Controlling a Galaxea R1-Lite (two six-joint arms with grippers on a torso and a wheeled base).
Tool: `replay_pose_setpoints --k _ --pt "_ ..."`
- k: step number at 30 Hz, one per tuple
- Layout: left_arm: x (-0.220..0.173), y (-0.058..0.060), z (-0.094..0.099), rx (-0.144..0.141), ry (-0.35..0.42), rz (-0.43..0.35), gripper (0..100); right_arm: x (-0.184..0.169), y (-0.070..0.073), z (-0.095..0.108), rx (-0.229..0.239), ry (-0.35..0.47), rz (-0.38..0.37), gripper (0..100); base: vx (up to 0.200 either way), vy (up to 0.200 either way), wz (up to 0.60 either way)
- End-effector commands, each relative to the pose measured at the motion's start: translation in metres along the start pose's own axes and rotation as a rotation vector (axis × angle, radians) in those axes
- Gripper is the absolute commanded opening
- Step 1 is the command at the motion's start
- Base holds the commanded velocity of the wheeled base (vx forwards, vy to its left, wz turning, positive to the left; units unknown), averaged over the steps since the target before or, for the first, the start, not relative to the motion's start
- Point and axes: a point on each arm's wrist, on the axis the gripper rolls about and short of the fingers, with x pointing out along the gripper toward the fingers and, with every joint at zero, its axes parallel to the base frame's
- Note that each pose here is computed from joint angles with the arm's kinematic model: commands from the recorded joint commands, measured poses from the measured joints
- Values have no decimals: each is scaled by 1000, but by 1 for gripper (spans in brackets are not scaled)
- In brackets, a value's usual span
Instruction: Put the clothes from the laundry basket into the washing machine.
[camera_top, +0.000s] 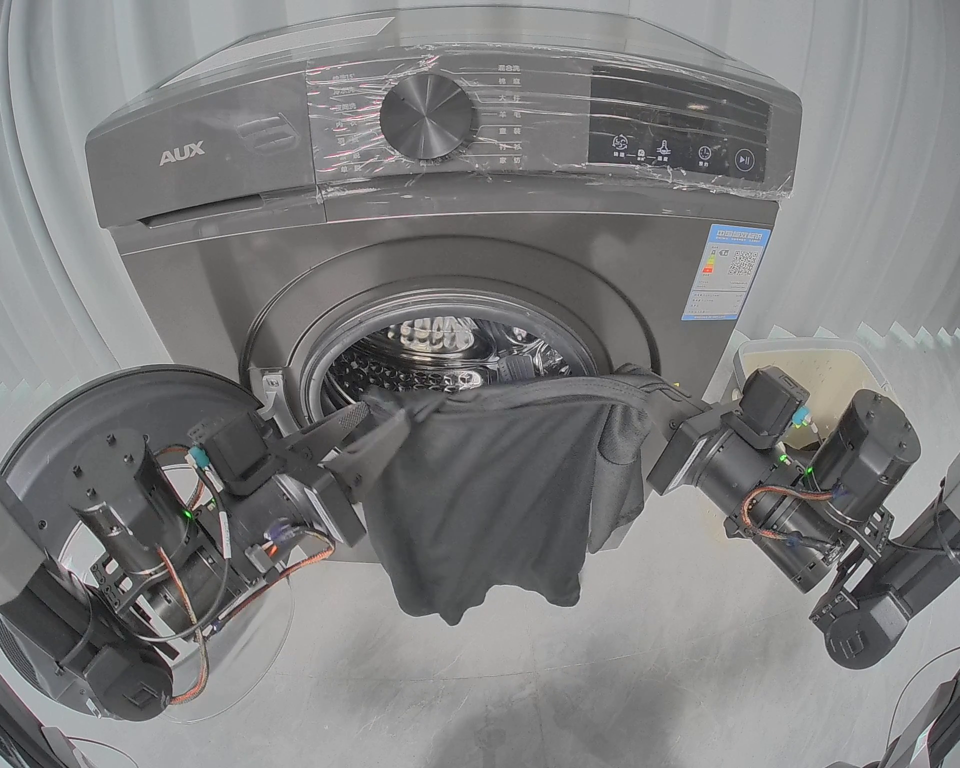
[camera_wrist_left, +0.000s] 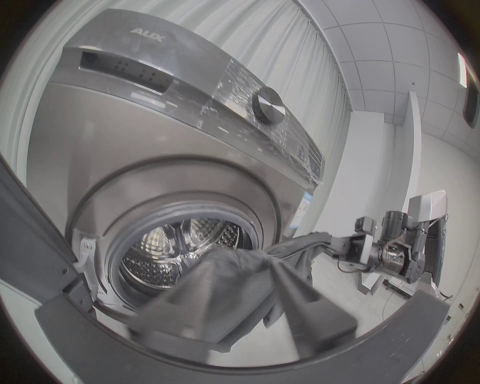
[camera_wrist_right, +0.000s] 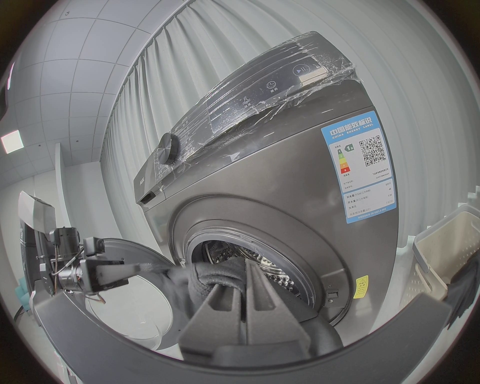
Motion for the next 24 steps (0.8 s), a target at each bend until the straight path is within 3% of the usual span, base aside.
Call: replay_pose_setpoints --k 1,5,9,24 --pt "-8 -10 -20 -18 93 -33 100 1 1 1 0 -8 4 0 0 0 0" --pt "-12 -19 -40 -23 185 -66 100 3 1 3 1 -17 5 0 0 0 0" --pt "-11 -25 -50 -25 222 -86 100 3 1 4 1 -19 4 0 0 0 0" --pt "5 -10 -100 -31 384 -57 100 2 2 4 3 -18 9 0 0 0 0"
